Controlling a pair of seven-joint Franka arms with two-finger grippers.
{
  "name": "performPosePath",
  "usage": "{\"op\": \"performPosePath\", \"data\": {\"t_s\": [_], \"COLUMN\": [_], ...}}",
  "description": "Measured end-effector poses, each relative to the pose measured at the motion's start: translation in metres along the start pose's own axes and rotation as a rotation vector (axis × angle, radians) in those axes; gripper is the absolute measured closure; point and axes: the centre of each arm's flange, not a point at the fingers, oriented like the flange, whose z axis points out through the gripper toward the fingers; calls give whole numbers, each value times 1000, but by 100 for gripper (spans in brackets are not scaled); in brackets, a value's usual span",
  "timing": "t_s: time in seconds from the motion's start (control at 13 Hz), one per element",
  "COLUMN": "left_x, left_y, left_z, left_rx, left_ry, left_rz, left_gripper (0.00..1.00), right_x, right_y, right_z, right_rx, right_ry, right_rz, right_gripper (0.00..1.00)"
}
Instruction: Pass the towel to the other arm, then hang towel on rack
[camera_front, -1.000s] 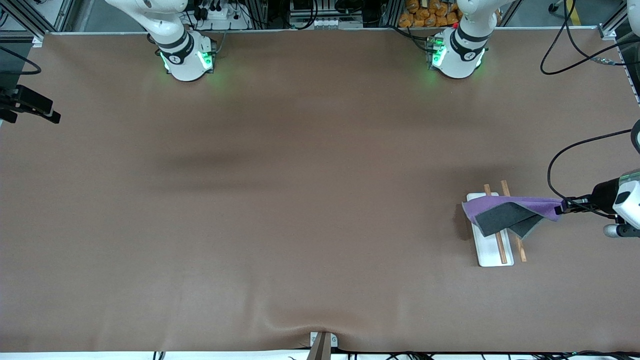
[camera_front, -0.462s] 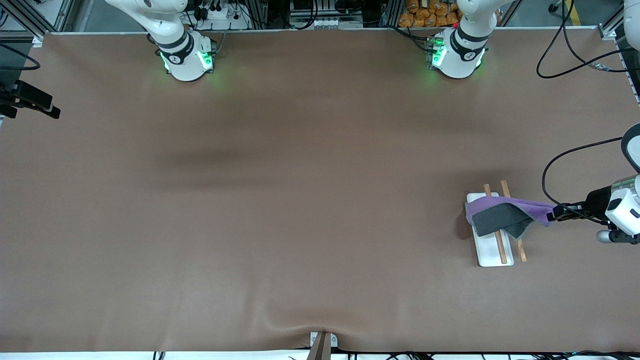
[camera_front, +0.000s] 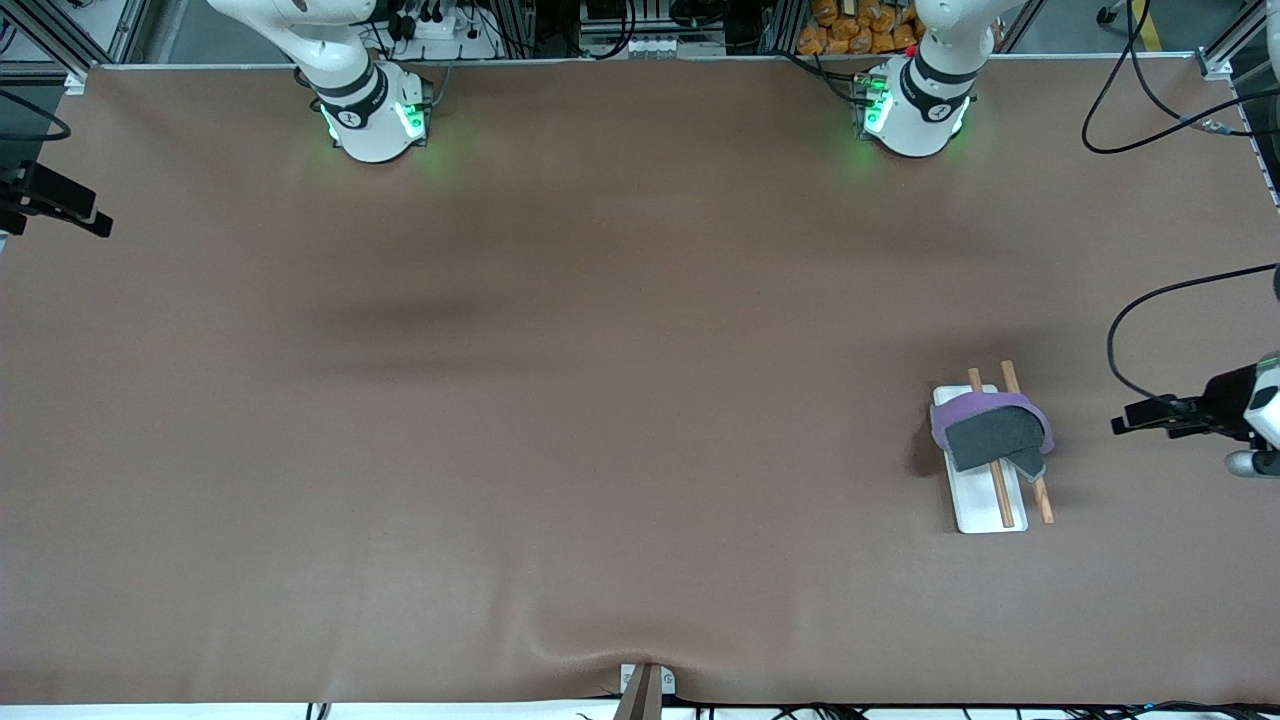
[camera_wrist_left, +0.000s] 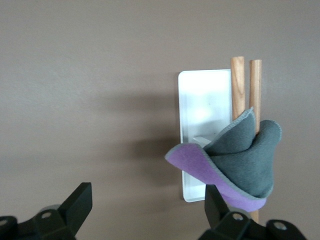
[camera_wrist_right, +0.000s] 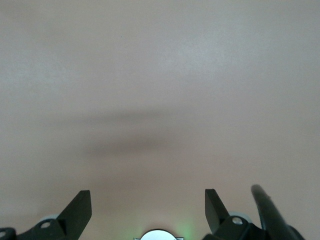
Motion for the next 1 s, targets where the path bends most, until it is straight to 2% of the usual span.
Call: {"op": "performPosePath", "data": {"t_s": [0.31, 0.54, 0.69, 0.85, 1.0], "left_x": [5, -5, -12, -18, -23], "left_y": [31, 91, 142, 194, 218], "left_z": [-58, -112, -138, -154, -166], "left_rx": [26, 27, 96, 172, 197], "left_ry": [65, 58, 52, 61, 57], "left_rz": [-10, -128, -186, -156, -128], "left_gripper": [0, 0, 0, 0, 0], "right_x": [0, 0, 0, 0, 0], "right_y": [2, 1, 0, 0, 0], "right_z": [0, 0, 0, -1, -5], "right_rx": [0, 0, 0, 0, -1], "right_ry": [0, 0, 0, 4, 15], "right_rz": [3, 1, 0, 1, 0], "right_gripper": [0, 0, 0, 0, 0]}}
